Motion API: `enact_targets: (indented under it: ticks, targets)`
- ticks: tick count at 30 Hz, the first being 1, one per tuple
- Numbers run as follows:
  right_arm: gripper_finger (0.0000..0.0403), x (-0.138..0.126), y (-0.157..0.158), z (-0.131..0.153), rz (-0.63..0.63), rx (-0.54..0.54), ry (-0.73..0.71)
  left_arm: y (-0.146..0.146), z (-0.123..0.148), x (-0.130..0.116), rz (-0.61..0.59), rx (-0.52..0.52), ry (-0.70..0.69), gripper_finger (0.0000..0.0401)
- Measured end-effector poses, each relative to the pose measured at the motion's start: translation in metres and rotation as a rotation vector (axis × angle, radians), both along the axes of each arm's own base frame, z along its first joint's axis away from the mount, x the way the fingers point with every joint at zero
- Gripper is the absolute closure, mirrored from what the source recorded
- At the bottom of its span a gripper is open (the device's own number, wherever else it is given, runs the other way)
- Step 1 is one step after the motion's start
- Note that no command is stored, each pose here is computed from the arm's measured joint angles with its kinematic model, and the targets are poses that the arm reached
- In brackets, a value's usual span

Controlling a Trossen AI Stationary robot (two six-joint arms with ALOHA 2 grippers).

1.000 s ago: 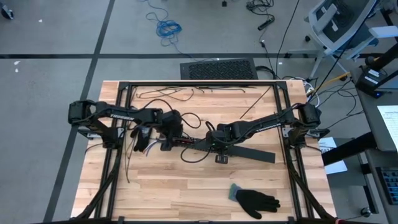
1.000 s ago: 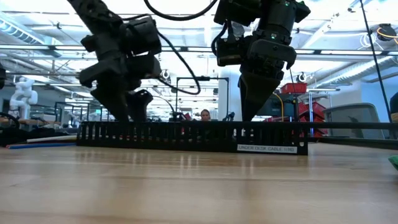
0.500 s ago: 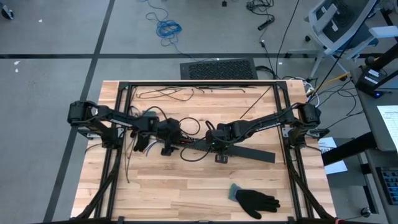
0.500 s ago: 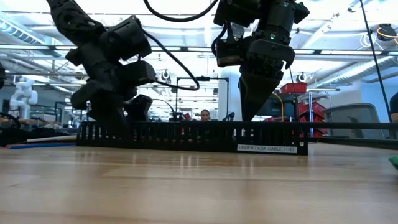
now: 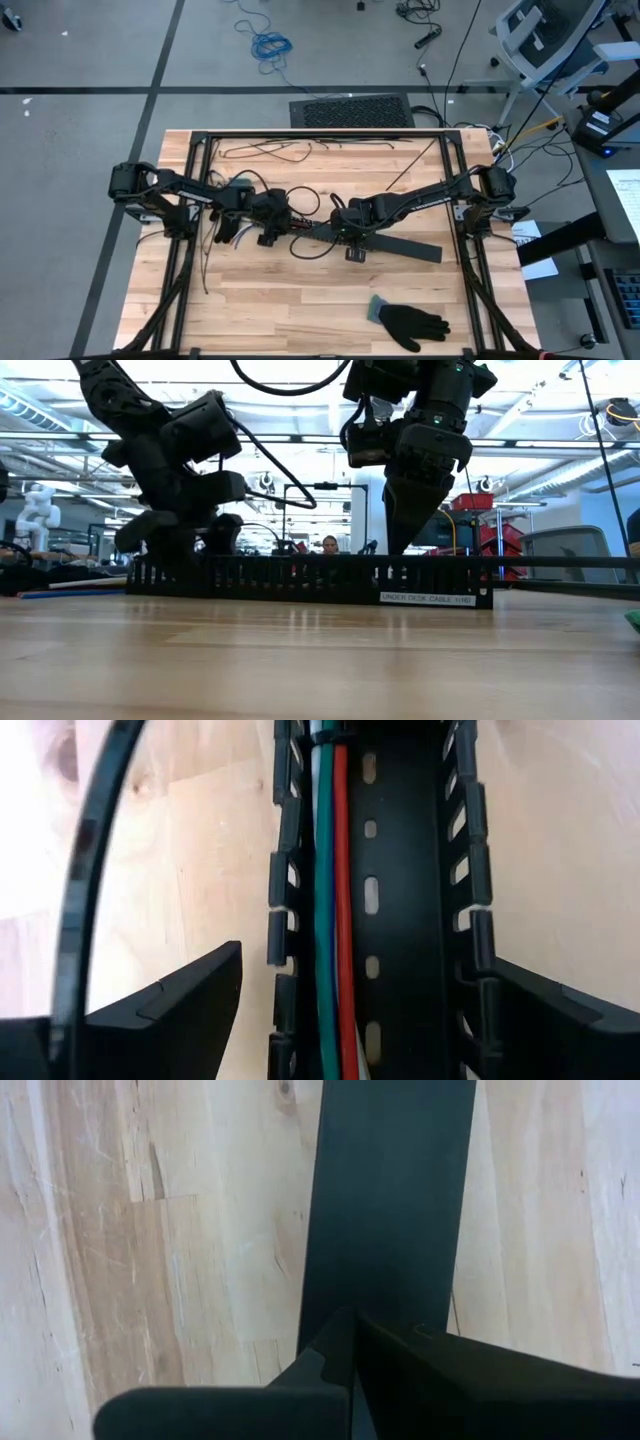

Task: Ziptie cables
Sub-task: Close the cable duct with the cable duct cover

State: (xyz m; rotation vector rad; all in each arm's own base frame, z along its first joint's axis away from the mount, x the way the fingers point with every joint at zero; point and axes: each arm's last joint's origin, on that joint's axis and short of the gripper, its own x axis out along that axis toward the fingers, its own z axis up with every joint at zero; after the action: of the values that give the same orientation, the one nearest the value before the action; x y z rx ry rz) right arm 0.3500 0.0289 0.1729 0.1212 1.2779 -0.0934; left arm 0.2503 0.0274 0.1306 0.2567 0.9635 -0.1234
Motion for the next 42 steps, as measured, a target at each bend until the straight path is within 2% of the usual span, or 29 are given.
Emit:
enact_targets:
  ticks: [7,12,14,19,30,42]
  targets:
    - [0.0403,0.0,0.0,0.0,0.0,0.0,0.001,0.006,0.003,-0.008,-0.001,-0.034,0.047,0.0061]
    - [0.0403,0.0,0.0,0.0,-0.001,-0.002,0.0,0.012,0.014,-0.016,-0.009,-0.017,0.029,0.0082]
    - [0.0403,0.0,0.0,0.0,-0.001,-0.002,-0.001,0.012,0.017,-0.019,-0.032,-0.04,0.027,0.009]
    - [0.0403,0.0,0.0,0.0,-0.001,-0.001,-0.001,0.011,0.014,-0.018,-0.097,-0.099,0.027,0.0097]
    - [0.0403,0.0,0.0,0.0,0.005,0.004,0.0,0.012,-0.001,-0.011,-0.142,-0.101,0.043,0.0097]
    - [0.0403,-0.005,0.011,-0.001,0.281,-0.016,0.042,-0.01,0.001,-0.005,-0.043,-0.252,0.035,0.0097]
